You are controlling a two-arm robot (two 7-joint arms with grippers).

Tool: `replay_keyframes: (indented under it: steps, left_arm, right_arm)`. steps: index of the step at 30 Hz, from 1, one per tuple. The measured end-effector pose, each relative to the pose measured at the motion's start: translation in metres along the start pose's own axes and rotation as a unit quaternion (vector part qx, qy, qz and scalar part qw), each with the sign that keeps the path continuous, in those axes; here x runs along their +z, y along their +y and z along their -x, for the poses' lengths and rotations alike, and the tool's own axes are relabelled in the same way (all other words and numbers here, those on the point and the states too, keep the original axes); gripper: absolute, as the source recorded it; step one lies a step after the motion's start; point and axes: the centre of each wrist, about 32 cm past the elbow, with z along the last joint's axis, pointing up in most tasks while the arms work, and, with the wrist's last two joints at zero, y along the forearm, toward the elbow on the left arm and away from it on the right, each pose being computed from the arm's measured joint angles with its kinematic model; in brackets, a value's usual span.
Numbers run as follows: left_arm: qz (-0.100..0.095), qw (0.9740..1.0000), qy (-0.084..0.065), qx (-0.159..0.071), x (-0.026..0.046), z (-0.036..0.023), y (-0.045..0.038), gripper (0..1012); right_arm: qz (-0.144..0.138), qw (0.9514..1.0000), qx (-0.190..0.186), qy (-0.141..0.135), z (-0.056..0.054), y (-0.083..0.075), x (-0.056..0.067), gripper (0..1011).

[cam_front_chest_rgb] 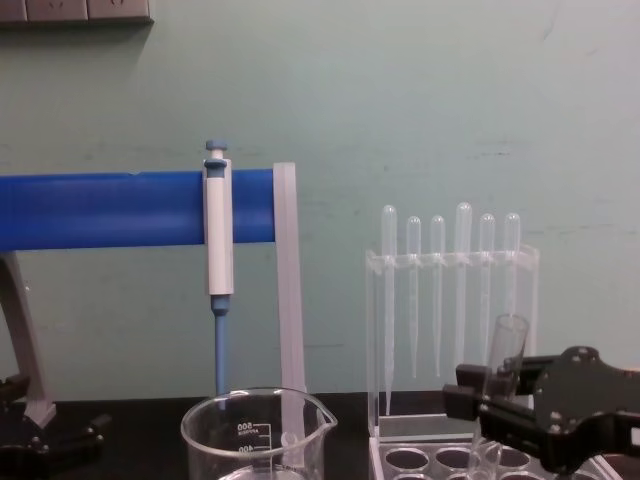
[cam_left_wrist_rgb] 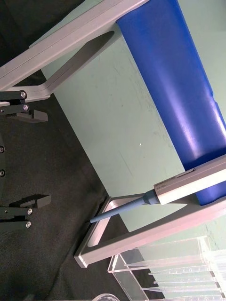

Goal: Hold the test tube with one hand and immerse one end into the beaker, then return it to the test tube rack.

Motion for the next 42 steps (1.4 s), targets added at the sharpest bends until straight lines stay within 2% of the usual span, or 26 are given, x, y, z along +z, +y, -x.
replay_keyframes:
  steps: [4, 10, 17, 27, 33, 39, 42]
  left_arm:
    - [0.0, 1.0, 0.0, 0.0, 0.0, 0.0, 0.0, 1000]
    - [0.0, 1.0, 0.0, 0.0, 0.0, 0.0, 0.0, 1000]
    - [0.0, 1.0, 0.0, 0.0, 0.0, 0.0, 0.0, 1000]
    - [0.0, 1.0, 0.0, 0.0, 0.0, 0.0, 0.0, 1000]
    - [0.0, 1.0, 0.0, 0.0, 0.0, 0.0, 0.0, 1000]
    - [0.0, 1.0, 0.0, 0.0, 0.0, 0.0, 0.0, 1000]
    - [0.0, 1.0, 0.0, 0.0, 0.0, 0.0, 0.0, 1000]
  right_arm:
    - [0.003, 1.0, -0.003, 0.0, -0.001, -0.001, 0.006, 226]
    - [0.005, 0.9998, -0.005, 0.016, -0.004, -0.001, 0.02, 226]
    - [0.015, 0.9993, -0.006, 0.034, -0.009, -0.002, 0.041, 226]
    - [0.02, 0.9995, 0.001, 0.026, -0.014, 0.0, 0.072, 226]
    - [0.022, 0.9996, 0.004, 0.017, -0.021, 0.005, 0.098, 226]
    - [0.021, 0.9996, 0.006, 0.015, -0.026, 0.01, 0.113, 226]
    - [0.021, 0.9996, 0.005, 0.016, -0.027, 0.012, 0.116, 226]
